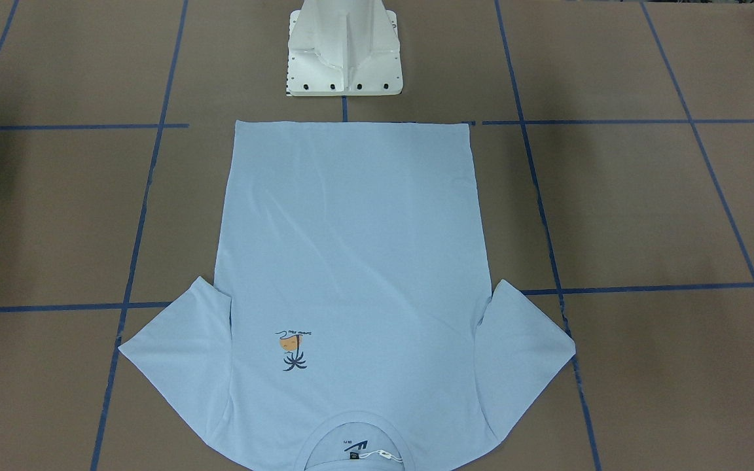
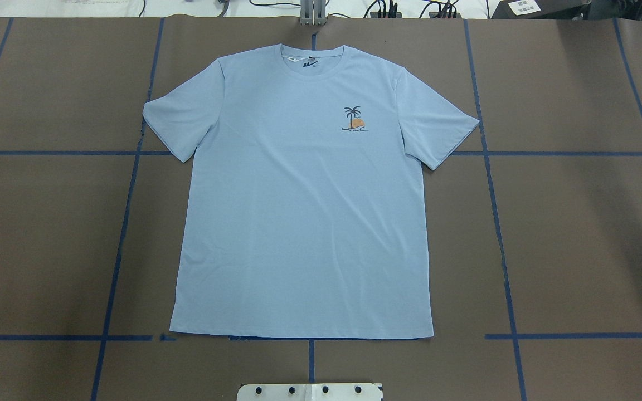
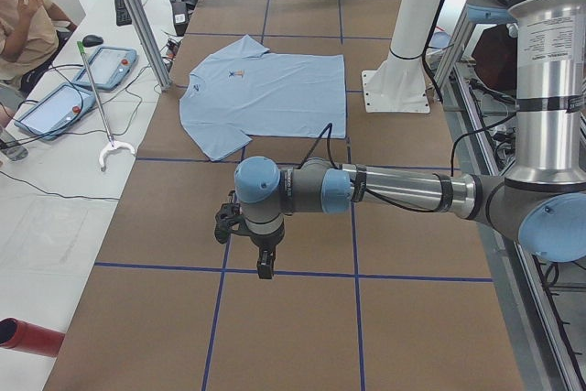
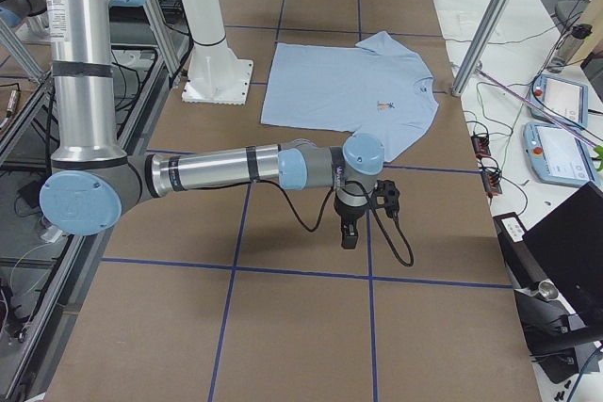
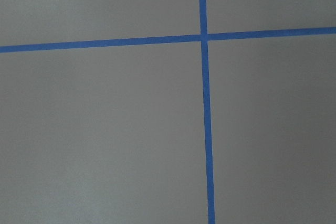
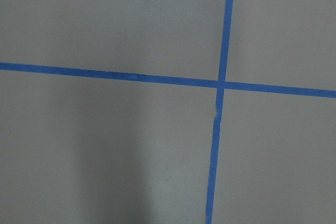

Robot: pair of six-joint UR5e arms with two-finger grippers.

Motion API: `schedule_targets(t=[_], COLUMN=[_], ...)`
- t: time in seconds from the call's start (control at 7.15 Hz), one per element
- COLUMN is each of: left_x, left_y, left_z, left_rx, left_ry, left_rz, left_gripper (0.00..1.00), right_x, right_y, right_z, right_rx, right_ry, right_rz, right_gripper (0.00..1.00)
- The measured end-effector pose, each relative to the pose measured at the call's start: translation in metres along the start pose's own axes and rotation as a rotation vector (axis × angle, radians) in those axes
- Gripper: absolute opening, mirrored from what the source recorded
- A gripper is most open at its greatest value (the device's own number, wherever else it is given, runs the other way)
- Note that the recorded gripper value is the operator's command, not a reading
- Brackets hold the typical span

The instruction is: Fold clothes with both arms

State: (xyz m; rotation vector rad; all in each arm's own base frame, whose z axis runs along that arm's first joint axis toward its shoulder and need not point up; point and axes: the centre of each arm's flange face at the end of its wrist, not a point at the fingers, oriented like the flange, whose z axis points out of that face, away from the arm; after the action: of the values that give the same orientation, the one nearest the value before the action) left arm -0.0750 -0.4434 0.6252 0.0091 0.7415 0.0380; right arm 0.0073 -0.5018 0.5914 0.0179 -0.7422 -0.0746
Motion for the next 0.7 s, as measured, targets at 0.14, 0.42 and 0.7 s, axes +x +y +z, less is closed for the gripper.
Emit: schedule_targets(t=[0.14,0.42,0.7], left_x=[0.000,0.014,0.022], left_y=[0.001,-0.015,-0.014], left_z=[-0.004,-0.020,-0.028], left_rx=[0.010,0.048,0.064], left_ry=[0.001,0.017,0.030], left_rz=[0.001,0.029,0.039], left_gripper=[1.00,1.00,1.00], right_x=[0.000,-0.001,-0.003], right_y=[0.001,0.002,0.002], right_z=[0.001,0.004,0.006], right_rx=[-0.002,-0.009,0.015], right_ry=[-0.001,-0.034,-0.061], right_rz=[0.001,0.014,-0.011], right_gripper=[1.00,1.00,1.00])
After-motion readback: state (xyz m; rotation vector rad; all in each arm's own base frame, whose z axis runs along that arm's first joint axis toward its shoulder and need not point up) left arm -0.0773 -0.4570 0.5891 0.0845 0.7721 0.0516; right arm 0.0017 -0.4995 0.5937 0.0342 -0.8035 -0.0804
